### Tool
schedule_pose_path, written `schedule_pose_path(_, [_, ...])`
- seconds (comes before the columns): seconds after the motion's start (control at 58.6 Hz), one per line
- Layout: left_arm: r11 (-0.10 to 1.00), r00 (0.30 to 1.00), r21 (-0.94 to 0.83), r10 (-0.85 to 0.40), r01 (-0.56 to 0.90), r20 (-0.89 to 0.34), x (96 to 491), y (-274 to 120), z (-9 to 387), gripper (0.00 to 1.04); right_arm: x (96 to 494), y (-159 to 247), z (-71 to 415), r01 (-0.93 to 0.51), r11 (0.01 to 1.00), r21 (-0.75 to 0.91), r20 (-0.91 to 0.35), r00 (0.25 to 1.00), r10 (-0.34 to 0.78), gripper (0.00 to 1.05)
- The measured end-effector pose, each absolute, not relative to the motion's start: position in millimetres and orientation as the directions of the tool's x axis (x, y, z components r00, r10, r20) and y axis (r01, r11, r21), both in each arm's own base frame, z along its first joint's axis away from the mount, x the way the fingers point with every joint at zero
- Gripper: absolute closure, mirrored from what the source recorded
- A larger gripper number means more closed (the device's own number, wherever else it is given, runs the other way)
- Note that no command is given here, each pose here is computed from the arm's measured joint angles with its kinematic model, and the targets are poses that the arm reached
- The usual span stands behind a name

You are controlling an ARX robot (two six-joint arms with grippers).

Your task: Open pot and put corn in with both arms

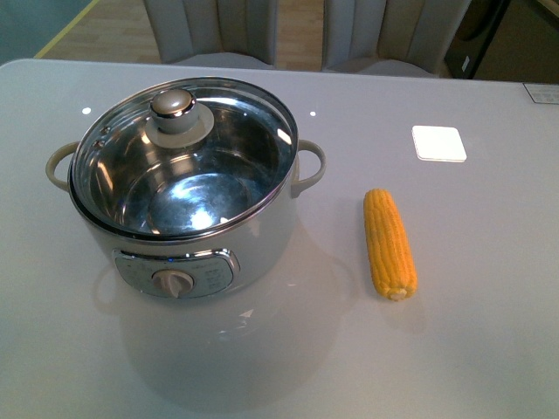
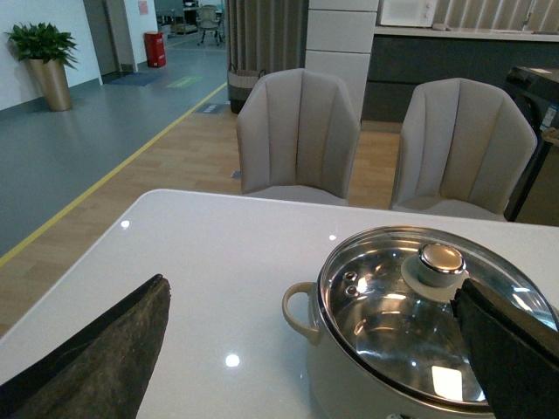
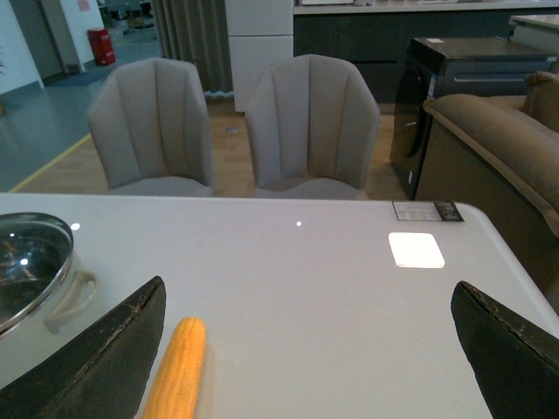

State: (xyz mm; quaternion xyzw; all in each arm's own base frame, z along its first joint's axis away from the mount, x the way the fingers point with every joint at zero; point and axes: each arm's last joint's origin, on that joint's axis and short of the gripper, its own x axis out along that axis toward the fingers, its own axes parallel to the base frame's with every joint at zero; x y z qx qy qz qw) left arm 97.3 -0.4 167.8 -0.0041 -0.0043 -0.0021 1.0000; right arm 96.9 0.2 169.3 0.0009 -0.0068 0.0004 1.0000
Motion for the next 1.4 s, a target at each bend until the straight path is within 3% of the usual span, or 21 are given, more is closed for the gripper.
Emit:
schedule_pose_path(0.085, [1.0, 1.0, -0.017, -0.011, 0.011, 0.004, 97.3, -0.5, 167.5, 0.07, 96.9, 0.2, 169.3, -0.001, 1.0, 0.002, 0.014, 1.0, 0.001, 0.09])
schedule_pose_path(0.222, [0.967, 0.976, -0.233, -0.143, 0.103, -0.163, 107.5, -2.3, 164.0, 0.07, 96.9, 0.2, 169.3, -0.002, 1.0, 0.002, 0.014, 1.0, 0.002, 0.09])
schedule_pose_path(0.358, [0.949, 0.975, -0.288, -0.174, 0.129, -0.138, 126.8, -3.4, 176.6, 0.07, 96.9, 0.2, 169.3, -0.001, 1.0, 0.002, 0.014, 1.0, 0.001, 0.09])
schedule_pose_path(0.529, [0.954, 0.966, -0.195, -0.246, 0.227, -0.079, 169.3, -15.5, 191.2, 0.07, 96.9, 0.2, 169.3, -0.002, 1.0, 0.002, 0.014, 1.0, 0.002, 0.09])
schedule_pose_path(0.733, [0.946, 0.937, -0.059, -0.324, 0.319, -0.13, 240.1, -27.4, 176.5, 0.07, 96.9, 0.2, 169.3, -0.001, 1.0, 0.002, 0.014, 1.0, 0.001, 0.09])
schedule_pose_path(0.921, [0.931, 0.919, -0.057, -0.366, 0.362, -0.146, 282.7, -32.2, 161.1, 0.07, 96.9, 0.2, 169.3, -0.001, 1.0, 0.002, 0.014, 1.0, 0.001, 0.09])
schedule_pose_path(1.399, [0.877, 0.864, 0.04, -0.462, 0.478, -0.2, 349.4, -75.1, 110.1, 0.07, 96.9, 0.2, 169.3, -0.001, 1.0, 0.002, 0.014, 1.0, 0.001, 0.09])
